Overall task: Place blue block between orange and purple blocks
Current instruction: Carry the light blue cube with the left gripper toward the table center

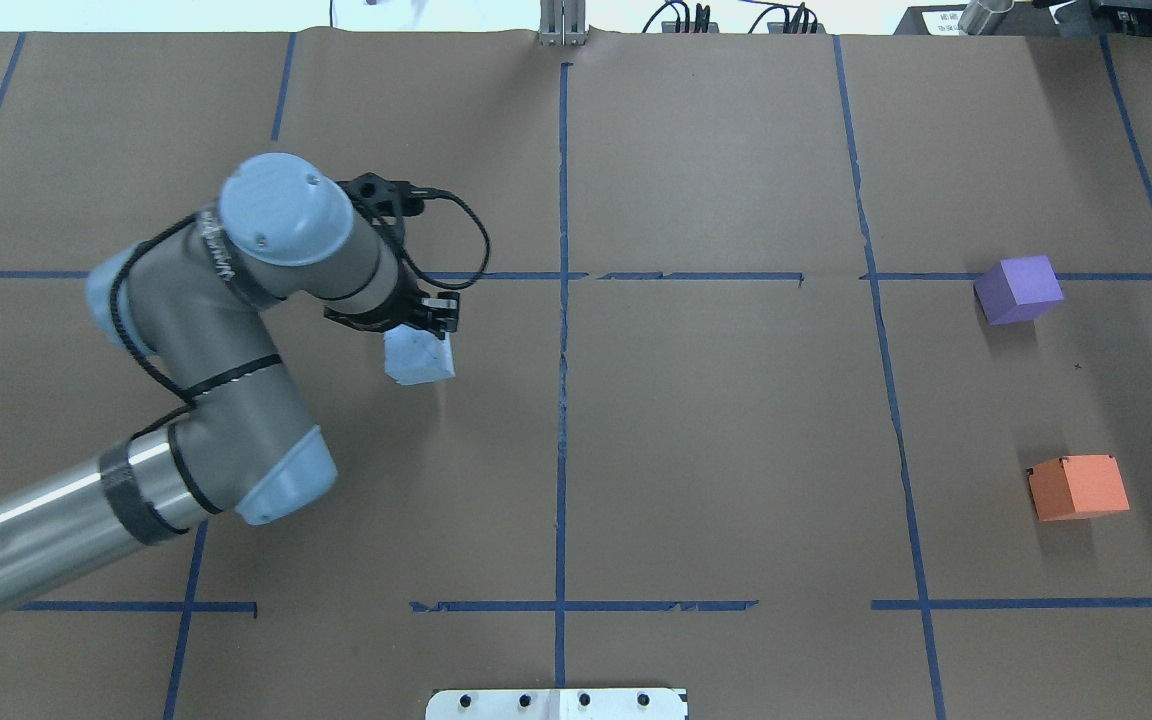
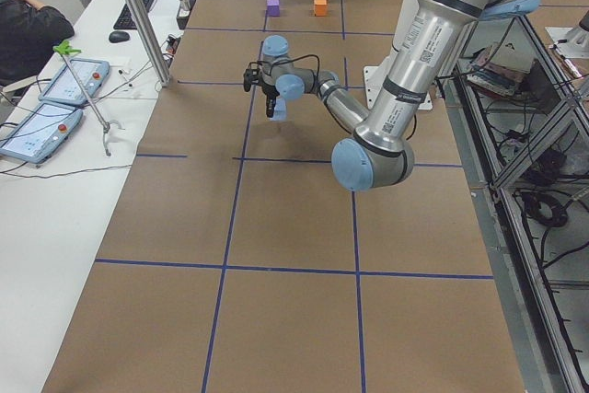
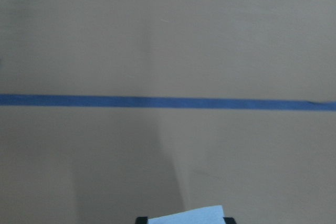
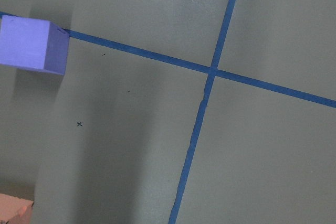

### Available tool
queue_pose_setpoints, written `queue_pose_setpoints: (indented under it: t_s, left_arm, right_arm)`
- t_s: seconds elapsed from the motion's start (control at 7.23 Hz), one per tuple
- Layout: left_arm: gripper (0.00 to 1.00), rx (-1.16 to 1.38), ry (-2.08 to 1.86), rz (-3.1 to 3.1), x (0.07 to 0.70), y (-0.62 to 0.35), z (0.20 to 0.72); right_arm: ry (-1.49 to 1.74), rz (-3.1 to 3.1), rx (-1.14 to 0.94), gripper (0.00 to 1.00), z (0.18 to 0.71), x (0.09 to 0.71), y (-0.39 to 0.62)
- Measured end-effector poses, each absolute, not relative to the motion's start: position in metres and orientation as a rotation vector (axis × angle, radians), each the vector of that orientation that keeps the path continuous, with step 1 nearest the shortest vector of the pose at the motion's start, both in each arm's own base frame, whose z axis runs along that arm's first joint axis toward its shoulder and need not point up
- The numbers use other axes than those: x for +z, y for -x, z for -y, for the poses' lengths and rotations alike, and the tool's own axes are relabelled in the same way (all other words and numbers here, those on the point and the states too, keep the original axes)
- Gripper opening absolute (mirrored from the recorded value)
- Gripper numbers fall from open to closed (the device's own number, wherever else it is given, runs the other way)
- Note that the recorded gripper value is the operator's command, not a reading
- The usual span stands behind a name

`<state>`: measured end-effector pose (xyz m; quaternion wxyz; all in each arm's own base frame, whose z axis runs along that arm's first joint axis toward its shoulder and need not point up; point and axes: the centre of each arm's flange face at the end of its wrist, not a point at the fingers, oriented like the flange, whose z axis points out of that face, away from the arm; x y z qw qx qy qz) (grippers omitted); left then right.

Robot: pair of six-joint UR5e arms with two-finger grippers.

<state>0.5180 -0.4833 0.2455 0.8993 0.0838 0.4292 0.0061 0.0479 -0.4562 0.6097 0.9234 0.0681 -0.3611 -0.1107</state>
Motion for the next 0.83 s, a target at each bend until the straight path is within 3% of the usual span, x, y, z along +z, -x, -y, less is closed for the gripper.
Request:
queue_pose_setpoints:
  t_s: [0.28, 0.55, 0.83]
  left_arm:
    - [0.28, 0.112, -0.221, -0.862, 0.187, -0.589, 0.481]
    - [1.0, 0.147, -0.228, -0.826, 0.162, -0.636, 0.482]
    - [1.0, 0.15, -0.225, -0.809, 0.161, -0.652, 0.478]
  right_arm:
    - [-0.132, 0.741, -0.224, 1.0, 0.456, 0.613, -0.048]
    - [-0.127, 0.742, -0.222, 1.0, 0.455, 0.616, -0.048]
    - [-0.125, 0.742, -0.221, 1.0, 0.455, 0.617, -0.048]
